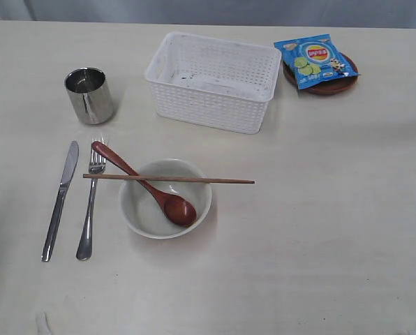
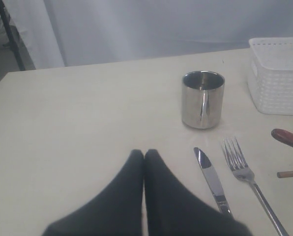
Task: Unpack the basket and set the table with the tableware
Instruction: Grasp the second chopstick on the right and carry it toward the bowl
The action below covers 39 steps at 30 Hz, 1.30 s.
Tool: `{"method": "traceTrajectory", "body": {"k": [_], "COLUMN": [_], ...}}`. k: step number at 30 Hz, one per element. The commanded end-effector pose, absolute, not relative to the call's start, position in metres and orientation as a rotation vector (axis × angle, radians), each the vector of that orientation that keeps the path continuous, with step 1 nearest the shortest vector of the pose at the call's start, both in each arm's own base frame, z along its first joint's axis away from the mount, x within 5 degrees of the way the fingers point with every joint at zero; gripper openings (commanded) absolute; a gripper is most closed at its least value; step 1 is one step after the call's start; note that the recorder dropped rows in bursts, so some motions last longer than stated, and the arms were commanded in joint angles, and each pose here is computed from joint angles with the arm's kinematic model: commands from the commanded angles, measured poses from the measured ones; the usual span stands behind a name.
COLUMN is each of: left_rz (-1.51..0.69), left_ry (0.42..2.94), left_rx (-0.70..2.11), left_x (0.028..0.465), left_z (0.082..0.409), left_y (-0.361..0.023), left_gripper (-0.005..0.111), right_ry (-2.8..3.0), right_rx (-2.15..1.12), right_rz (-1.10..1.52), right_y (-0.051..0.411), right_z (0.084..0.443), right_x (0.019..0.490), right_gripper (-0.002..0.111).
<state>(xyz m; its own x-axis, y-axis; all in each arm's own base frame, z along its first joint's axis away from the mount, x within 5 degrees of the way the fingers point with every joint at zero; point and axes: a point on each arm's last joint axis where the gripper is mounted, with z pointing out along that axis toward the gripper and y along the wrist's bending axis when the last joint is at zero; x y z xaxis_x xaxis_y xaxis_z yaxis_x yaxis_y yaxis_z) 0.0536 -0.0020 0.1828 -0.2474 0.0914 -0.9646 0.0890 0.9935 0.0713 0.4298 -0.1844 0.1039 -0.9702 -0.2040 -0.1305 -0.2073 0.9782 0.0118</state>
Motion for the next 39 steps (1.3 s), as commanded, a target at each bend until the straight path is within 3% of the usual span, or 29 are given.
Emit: {"method": "traceTrajectory", "body": {"k": [1,8,13,23,31,39], "left_rz": [-0.004,-0.004,-0.004,-0.004,0.000,0.000], "left_ry": [1.823,1.823,1.823,1.823,1.822,1.822], "left_rx": [0.134,0.134,0.134,0.134,0.136,0.136], "left_x": [0.054,0.054,0.054,0.054,0.054,0.054], "left_z": [0.182,0.182,0.182,0.182,0.182,0.182], "left_y": [-0.002,-0.002,-0.002,-0.002,-0.002,-0.002], "left_gripper": [0.000,0.000,0.000,0.000,0.000,0.000], "right_ry": [2.964,2.642,2.436,2.253,2.157,2.050], "right_rx": [-0.243,-0.079,-0.191,-0.850,-1.458,-1.846], "right_rz": [0.148,0.342,0.493,0.600,0.394,0.107], "right_y": [-0.178,-0.157,-0.114,0.069,0.200,0.302], "right_z": [0.113,0.199,0.263,0.341,0.356,0.322], "right_x": [0.429,0.438,0.438,0.405,0.331,0.262], "right_gripper": [-0.001,-0.001,-0.001,-0.001,-0.001,-0.001]}}
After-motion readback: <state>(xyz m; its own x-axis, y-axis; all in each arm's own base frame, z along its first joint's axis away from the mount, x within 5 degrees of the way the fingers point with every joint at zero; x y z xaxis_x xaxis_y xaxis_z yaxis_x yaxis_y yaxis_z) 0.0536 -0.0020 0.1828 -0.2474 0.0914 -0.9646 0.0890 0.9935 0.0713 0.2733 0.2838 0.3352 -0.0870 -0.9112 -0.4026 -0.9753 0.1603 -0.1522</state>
